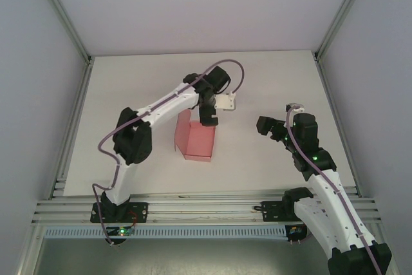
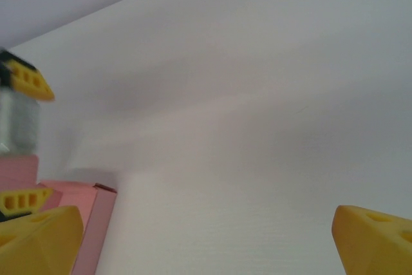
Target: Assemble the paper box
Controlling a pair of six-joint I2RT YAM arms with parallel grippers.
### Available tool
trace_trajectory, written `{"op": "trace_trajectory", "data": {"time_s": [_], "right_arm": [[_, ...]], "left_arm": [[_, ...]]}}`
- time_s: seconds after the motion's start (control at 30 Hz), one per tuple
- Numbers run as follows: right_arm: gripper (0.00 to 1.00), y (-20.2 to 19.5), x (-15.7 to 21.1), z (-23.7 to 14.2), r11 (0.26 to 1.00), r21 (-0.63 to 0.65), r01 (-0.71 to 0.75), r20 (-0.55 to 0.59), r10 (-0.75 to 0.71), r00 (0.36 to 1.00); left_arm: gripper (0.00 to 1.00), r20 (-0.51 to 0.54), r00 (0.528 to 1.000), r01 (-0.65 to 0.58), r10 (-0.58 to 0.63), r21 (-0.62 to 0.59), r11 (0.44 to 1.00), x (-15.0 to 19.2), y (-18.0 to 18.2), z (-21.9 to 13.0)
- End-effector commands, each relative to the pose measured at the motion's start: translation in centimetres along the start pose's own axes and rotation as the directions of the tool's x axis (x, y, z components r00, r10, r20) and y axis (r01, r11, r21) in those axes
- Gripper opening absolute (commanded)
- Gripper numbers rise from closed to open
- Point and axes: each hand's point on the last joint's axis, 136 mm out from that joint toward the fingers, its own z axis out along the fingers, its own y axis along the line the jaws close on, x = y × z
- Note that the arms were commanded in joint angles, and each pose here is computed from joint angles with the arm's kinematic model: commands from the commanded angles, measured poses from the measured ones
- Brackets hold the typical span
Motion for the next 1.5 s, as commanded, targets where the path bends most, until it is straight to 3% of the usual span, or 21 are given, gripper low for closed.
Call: {"op": "trace_trajectory", "data": {"time_s": [0.0,0.07,0.13,0.2,0.27,0.33,0.43,0.5,0.57,0.77,0.87,1.07,1.23,1.37,1.47], "right_arm": [[0.98,2.4,-1.1,-0.5,0.991,-0.127,0.047,0.037,-0.042,0.998],[0.98,3.5,-1.0,-0.4,0.981,-0.182,0.068,0.032,-0.064,0.997],[0.98,4.8,-0.7,-0.2,0.964,-0.247,0.104,0.018,-0.102,0.995],[0.98,6.0,-0.3,0.4,0.947,-0.283,0.149,0.0,-0.155,0.988],[0.98,7.4,0.6,1.2,0.922,-0.315,0.223,-0.03,-0.245,0.969],[0.98,8.8,1.6,2.3,0.891,-0.337,0.303,-0.059,-0.341,0.938],[0.98,11.3,3.2,4.3,0.82,-0.392,0.417,-0.095,-0.486,0.869],[0.99,13.0,4.2,5.7,0.763,-0.439,0.475,-0.115,-0.572,0.812],[0.98,14.1,5.2,7.4,0.721,-0.465,0.514,-0.147,-0.635,0.758],[0.96,16.0,9.1,13.1,0.59,-0.531,0.609,-0.291,-0.801,0.523],[0.95,16.8,10.8,15.1,0.559,-0.584,0.588,-0.312,-0.824,0.473],[0.86,17.6,13.6,18.0,0.562,-0.64,0.524,-0.328,-0.816,0.475],[0.68,17.3,14.4,19.2,0.587,-0.613,0.529,-0.358,-0.803,0.477],[0.36,16.3,14.1,20.3,0.628,-0.534,0.566,-0.381,-0.777,0.502],[0.24,15.8,13.9,20.6,0.668,-0.483,0.566,-0.4,-0.743,0.536]], "left_arm": [[1.0,0.209,0.963,0.206,-0.172,-0.155,0.966,-3.4,3.9,-5.3],[1.0,0.282,0.915,0.351,-0.288,-0.203,0.914,-3.6,5.5,-7.8],[1.0,0.38,0.825,0.527,-0.419,-0.25,0.812,-3.3,7.3,-11.0],[1.0,0.476,0.663,0.743,-0.577,-0.325,0.585,-0.5,9.6,-14.7],[1.0,0.54,0.501,0.864,-0.676,-0.357,0.354,3.7,10.0,-17.1],[1.0,0.574,0.315,0.931,-0.756,-0.343,0.127,9.0,8.3,-17.8],[1.0,0.571,0.069,0.966,-0.818,-0.244,-0.09,15.6,4.5,-16.4],[1.0,0.544,-0.033,0.962,-0.838,-0.211,-0.175,19.1,1.9,-15.4],[1.0,0.525,-0.104,0.938,-0.845,-0.23,-0.259,21.9,-0.7,-15.0],[1.0,0.488,-0.172,0.918,-0.856,-0.236,-0.319,25.1,-5.6,-13.6],[1.0,0.461,-0.175,0.908,-0.87,-0.266,-0.324,26.4,-7.5,-12.6],[1.0,0.409,-0.174,0.918,-0.896,-0.261,-0.297,26.9,-9.6,-10.8],[1.0,0.406,-0.186,0.929,-0.895,-0.224,-0.295,26.9,-10.3,-10.5],[1.0,0.421,-0.199,0.932,-0.885,-0.197,-0.303,26.9,-10.5,-10.9],[1.0,0.431,-0.203,0.934,-0.879,-0.185,-0.307,26.9,-10.7,-11.4]]}}
